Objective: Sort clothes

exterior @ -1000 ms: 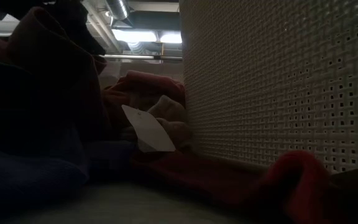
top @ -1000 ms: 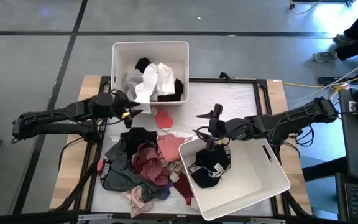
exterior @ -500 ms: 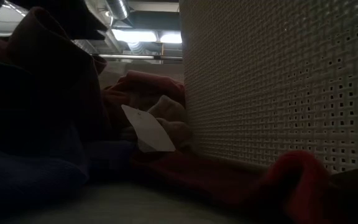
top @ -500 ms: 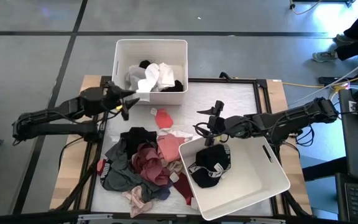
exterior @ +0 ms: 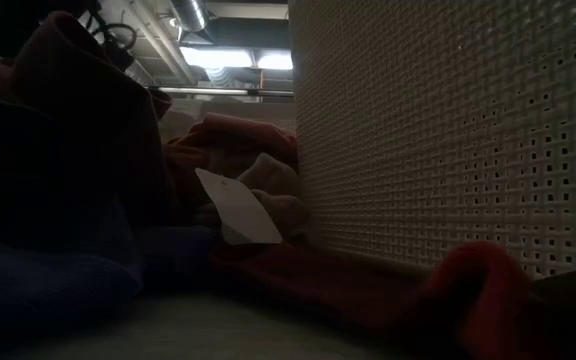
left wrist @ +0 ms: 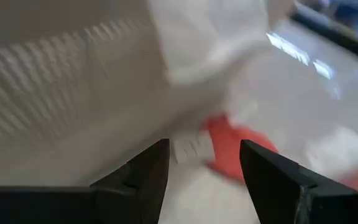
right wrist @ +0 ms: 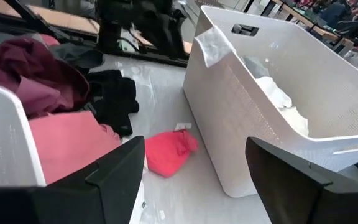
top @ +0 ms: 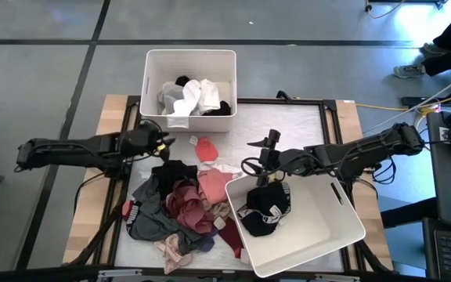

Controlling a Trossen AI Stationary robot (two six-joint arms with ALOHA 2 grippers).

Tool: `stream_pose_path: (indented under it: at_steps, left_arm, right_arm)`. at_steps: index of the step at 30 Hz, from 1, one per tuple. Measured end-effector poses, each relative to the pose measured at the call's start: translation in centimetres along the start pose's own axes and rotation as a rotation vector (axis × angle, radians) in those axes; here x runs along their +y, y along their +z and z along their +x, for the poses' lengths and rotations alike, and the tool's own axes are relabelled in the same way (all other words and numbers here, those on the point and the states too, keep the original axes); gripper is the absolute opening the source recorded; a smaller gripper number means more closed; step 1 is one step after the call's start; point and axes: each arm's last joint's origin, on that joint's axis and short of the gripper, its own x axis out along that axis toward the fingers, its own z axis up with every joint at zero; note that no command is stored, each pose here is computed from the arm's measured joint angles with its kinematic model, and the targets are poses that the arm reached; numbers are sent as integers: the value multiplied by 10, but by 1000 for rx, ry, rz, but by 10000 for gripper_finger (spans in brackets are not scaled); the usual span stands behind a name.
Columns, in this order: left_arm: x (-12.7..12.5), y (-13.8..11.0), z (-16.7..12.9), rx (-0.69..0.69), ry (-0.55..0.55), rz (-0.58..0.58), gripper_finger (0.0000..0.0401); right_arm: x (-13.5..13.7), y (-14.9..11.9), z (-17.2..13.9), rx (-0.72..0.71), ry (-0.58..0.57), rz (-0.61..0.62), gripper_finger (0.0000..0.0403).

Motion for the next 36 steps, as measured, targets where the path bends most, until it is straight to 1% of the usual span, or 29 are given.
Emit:
stream_pose_path:
  at_steps: [2,5,9,12,15,17,19,21,23,26,27,29,33,36]
  left_arm:
    - [-2,2,2,-70,10,7,185]
    - [-6,10,3,-152,-10,29,185]
    - [-12,27,-2,-311,-62,41,185]
    - [-15,40,-7,-436,-70,63,185]
    - [-14,53,-12,-566,-34,71,185]
    - [-11,59,-14,-603,39,94,185]
    - [-7,62,-13,-593,110,105,185]
    - [-6,61,-13,-553,108,125,185]
    - [-11,61,-14,-523,16,180,185]
    - [-21,60,-18,-480,-159,269,185]
    - [-25,59,-20,-453,-221,298,185]
    - [-32,54,-23,-384,-313,350,185]
    - [-40,40,-28,-234,-387,405,185]
    - [-45,31,-31,-159,-435,363,185]
  right_arm:
    - [0,0,0,2,0,-1,280]
    - [0,0,0,-1,0,0,280]
    - [0,0,0,-1,0,0,280]
    - [0,0,0,0,0,-3,280]
    - [0,0,0,0,0,-3,280]
    - [0,0,0,0,0,-3,280]
    - [0,0,0,0,0,-3,280]
    - [0,0,0,0,0,-3,280]
    - [0,0,0,0,0,-3,280]
    - [0,0,0,0,0,-3,280]
    - [0,0,0,0,0,-3,280]
    - [0,0,0,0,0,-3,280]
    - [1,0,0,-1,9,-2,280]
    - [2,0,0,-9,44,2,280]
